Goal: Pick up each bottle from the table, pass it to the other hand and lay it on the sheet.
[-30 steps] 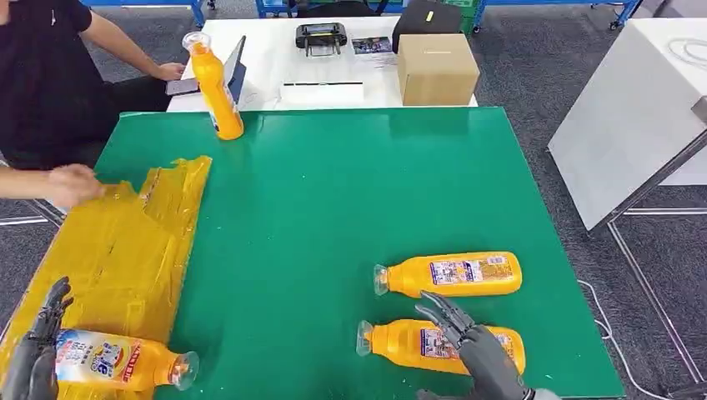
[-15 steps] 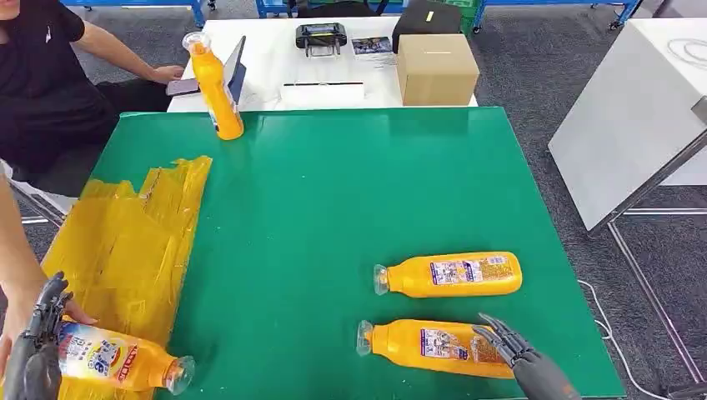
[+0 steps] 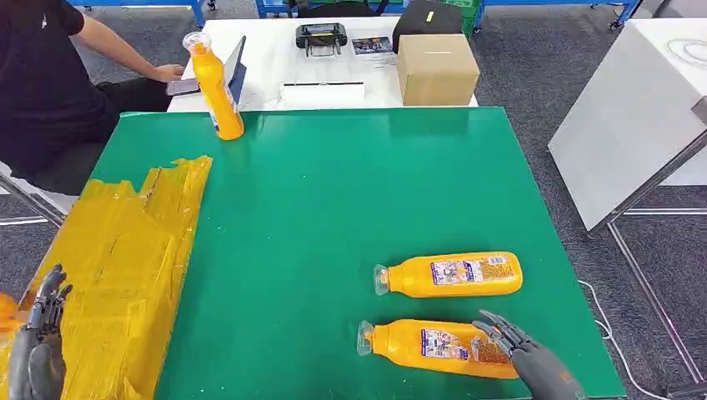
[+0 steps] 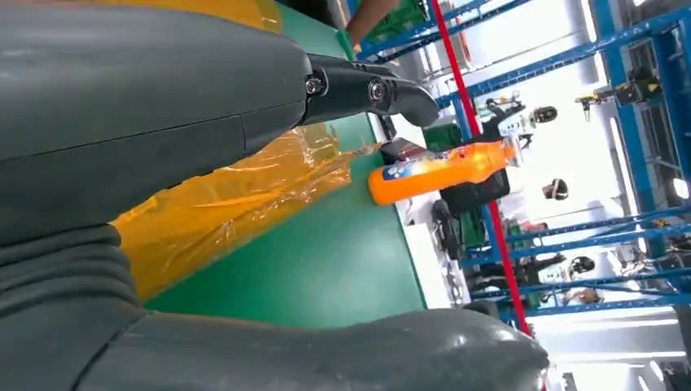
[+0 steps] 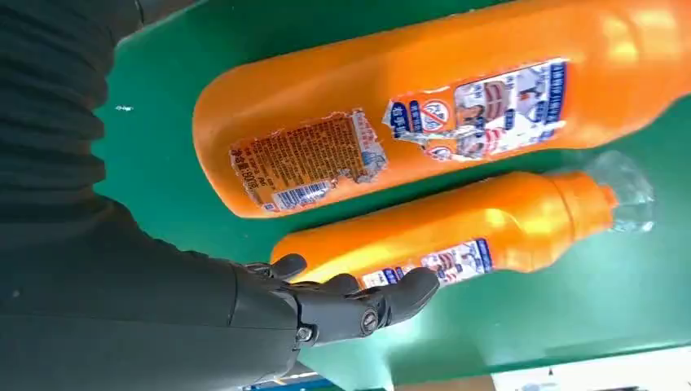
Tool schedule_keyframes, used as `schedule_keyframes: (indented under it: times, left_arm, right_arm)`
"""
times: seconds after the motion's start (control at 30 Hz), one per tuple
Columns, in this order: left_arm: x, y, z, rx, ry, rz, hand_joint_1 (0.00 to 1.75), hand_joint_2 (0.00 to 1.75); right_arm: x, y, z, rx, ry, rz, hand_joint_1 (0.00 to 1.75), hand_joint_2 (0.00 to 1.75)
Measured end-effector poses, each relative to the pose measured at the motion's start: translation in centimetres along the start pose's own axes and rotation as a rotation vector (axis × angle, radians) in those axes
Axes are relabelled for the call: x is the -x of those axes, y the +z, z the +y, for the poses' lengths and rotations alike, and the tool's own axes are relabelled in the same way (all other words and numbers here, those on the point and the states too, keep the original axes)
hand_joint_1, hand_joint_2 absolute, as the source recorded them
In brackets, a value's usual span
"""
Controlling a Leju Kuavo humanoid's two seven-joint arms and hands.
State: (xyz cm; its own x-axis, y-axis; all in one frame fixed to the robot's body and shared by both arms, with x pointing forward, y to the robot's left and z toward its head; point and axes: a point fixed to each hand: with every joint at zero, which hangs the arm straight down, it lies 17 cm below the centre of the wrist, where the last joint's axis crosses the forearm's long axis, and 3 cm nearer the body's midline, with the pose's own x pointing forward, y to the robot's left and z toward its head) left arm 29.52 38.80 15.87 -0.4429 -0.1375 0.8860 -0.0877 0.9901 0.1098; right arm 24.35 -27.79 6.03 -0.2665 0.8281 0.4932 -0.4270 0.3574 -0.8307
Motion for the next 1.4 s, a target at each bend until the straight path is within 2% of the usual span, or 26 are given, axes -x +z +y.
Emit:
schedule_keyframes:
  times: [0.37,0.8,0.83,0.87,0.9,0.93,1.07,1.2,1.4]
  left_arm:
    - [0.3,-0.3,-0.1,-0.002,0.020,-0.003,0.00,0.00]
    - [1.5,-2.2,-1.5,0.014,0.047,-0.009,0.00,0.00]
    - [1.5,-2.3,-1.6,0.015,0.048,-0.011,0.00,0.00]
    - [1.5,-2.5,-1.8,0.019,0.052,-0.012,0.00,0.00]
    - [1.6,-2.5,-1.9,0.021,0.055,-0.011,0.00,0.00]
    - [1.7,-2.6,-2.1,0.025,0.058,-0.010,0.00,0.00]
    - [2.0,-3.2,-2.6,0.033,0.067,-0.013,0.00,0.00]
    - [2.3,-3.6,-3.3,0.046,0.081,-0.013,0.00,0.00]
    - [2.5,-3.9,-3.7,0.049,0.097,-0.013,0.00,0.00]
  right_arm:
    - [2.0,0.0,0.9,-0.052,0.039,0.056,0.00,1.75]
    - [7.4,2.9,3.5,-0.259,0.179,0.207,0.00,1.75]
    - [7.5,3.0,3.5,-0.266,0.187,0.208,0.80,1.75]
    - [7.7,3.1,3.5,-0.272,0.193,0.210,1.48,1.75]
    - [7.9,3.2,3.5,-0.278,0.199,0.212,1.61,1.75]
    - [8.0,3.3,3.6,-0.286,0.205,0.216,1.54,1.75]
    - [8.3,3.4,3.8,-0.310,0.227,0.217,1.52,1.75]
    - [8.5,3.0,3.8,-0.304,0.234,0.223,1.64,1.75]
    - [8.5,2.4,4.4,-0.296,0.232,0.225,1.61,1.75]
